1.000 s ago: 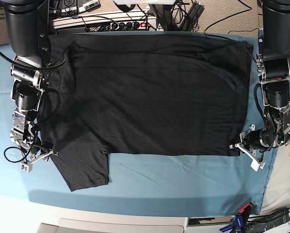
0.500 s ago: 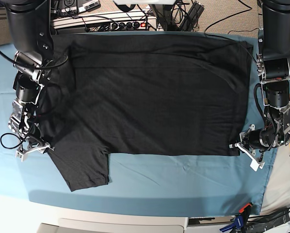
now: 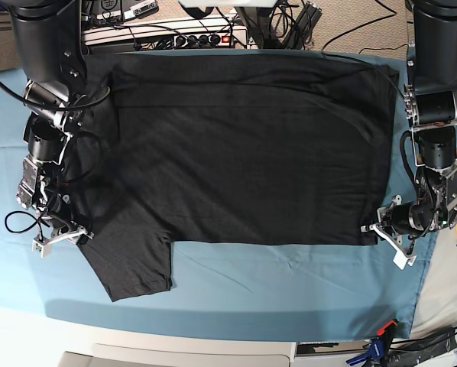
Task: Fold the T-shirt properly
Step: 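Grasp the hem corners with both grippers, then lift the hem with both grippers and fold it toward the shoulder edge, then lower the hem onto the shirt and open both grippers, then grasp the protruding sleeve near the right gripper with the right gripper, then fold the held sleeve inward onto the shirt body with the right gripper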
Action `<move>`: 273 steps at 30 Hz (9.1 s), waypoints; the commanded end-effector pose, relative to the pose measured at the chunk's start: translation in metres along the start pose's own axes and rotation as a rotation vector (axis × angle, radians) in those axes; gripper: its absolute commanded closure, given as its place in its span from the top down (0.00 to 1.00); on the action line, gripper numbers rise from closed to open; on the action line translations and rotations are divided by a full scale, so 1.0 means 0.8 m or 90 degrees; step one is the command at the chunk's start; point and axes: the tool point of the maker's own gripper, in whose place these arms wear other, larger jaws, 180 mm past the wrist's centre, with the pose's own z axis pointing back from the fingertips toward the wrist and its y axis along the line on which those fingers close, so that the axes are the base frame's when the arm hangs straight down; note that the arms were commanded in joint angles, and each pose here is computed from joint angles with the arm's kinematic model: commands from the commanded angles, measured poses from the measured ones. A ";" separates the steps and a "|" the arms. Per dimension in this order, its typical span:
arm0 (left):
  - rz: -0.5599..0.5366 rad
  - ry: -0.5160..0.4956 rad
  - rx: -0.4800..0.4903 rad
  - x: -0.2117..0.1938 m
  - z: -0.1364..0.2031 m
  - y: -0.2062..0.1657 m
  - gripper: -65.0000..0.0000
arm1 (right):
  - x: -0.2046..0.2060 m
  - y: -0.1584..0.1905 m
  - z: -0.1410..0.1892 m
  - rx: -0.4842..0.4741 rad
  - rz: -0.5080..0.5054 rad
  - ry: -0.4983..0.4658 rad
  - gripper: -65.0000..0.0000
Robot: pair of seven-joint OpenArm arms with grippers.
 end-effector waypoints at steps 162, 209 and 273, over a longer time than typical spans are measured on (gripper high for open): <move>-0.076 -0.096 -0.190 -0.035 0.230 0.036 0.56 | 0.034 -0.053 0.124 0.062 0.114 -0.068 0.51; -0.074 -0.094 -0.193 -0.037 0.228 0.035 0.56 | -0.002 -0.001 0.057 0.118 -0.027 0.000 0.00; -0.074 -0.094 -0.193 -0.037 0.228 0.035 0.56 | -0.242 0.076 0.311 0.325 0.435 0.284 0.00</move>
